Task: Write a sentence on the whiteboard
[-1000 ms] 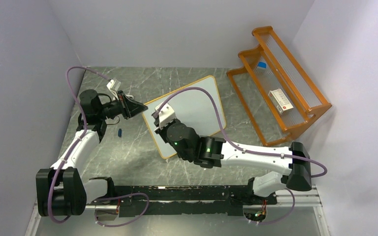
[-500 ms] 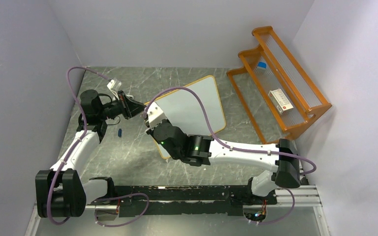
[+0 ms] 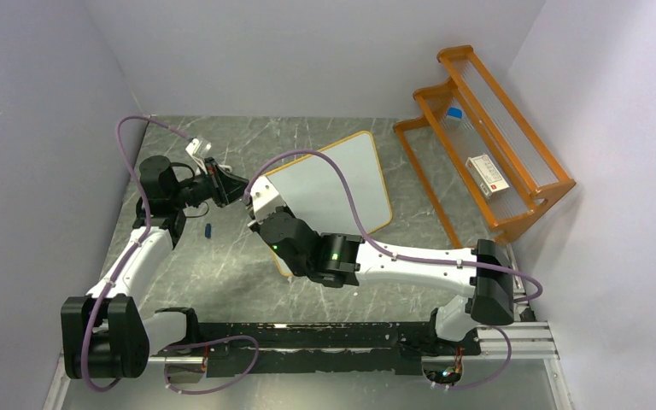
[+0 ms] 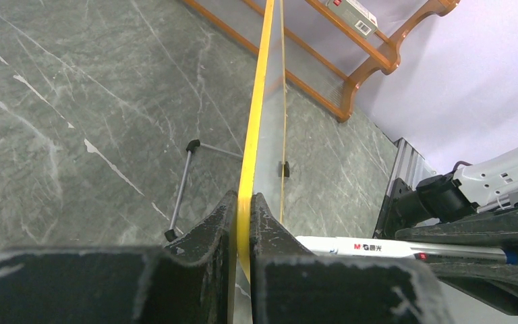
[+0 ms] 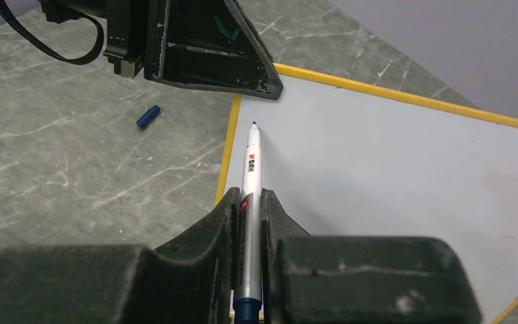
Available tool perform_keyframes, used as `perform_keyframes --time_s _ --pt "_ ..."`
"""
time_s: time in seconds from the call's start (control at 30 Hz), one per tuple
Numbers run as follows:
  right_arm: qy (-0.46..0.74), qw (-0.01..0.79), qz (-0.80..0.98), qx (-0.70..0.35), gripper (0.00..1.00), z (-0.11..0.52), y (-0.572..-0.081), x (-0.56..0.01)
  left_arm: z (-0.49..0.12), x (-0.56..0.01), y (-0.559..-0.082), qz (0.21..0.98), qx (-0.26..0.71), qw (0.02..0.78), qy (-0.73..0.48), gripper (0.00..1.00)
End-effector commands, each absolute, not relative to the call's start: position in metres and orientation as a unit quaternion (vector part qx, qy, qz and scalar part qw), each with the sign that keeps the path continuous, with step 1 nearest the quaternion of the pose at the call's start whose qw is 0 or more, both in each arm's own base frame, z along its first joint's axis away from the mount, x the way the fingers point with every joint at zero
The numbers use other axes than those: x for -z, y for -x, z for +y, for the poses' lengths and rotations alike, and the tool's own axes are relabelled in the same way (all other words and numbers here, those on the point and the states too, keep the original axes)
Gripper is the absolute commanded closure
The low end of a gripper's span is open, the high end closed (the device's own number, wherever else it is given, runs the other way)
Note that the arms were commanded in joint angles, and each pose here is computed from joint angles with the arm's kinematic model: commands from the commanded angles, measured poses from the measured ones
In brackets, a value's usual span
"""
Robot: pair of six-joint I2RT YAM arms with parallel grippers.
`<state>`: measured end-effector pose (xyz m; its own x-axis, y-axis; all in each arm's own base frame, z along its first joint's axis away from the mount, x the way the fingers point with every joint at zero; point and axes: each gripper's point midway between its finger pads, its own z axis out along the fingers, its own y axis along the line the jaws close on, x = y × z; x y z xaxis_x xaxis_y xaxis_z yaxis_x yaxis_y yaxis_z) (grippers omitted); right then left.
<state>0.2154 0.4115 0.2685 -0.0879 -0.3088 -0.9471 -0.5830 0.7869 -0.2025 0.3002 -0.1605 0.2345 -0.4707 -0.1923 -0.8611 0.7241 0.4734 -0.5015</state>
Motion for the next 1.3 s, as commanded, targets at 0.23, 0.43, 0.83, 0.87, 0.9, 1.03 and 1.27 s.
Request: perform_keyframes --time_s 0.23,0.43,0.83,0.87,0.9,1.03,1.27 --pt "0.28 0.621 0.724 -0.109 1.0 0.417 -0.222 -0.281 -0.164 -0.221 -0.294 0.726 0.479 0.457 -0.188 0.95" --pt "0.282 0.62 0.725 -0.103 1.0 0.418 -0.223 -0.277 -0.164 -0.221 -0.294 0.726 0.479 0.457 -0.188 0.95" --pt "0.287 0.61 0.734 -0.084 1.0 0.418 -0.226 -0.265 -0.165 -0.221 -0.294 0.725 0.48 0.457 -0.188 0.95" --pt "0.287 0.609 0.735 -0.082 1.0 0.418 -0.226 -0.264 -0.165 -0.222 -0.293 0.724 0.481 0.456 -0.189 0.95" --pt "0.288 0.608 0.735 -0.082 1.0 0.418 -0.227 -0.264 -0.165 -0.222 -0.293 0.725 0.48 0.457 -0.189 0.95" --pt "0.29 0.604 0.739 -0.079 1.0 0.417 -0.226 -0.262 -0.165 -0.222 -0.293 0.725 0.48 0.457 -0.189 0.95" --pt "0.295 0.593 0.746 -0.077 1.0 0.414 -0.223 -0.258 -0.165 -0.222 -0.293 0.725 0.479 0.457 -0.188 0.95"
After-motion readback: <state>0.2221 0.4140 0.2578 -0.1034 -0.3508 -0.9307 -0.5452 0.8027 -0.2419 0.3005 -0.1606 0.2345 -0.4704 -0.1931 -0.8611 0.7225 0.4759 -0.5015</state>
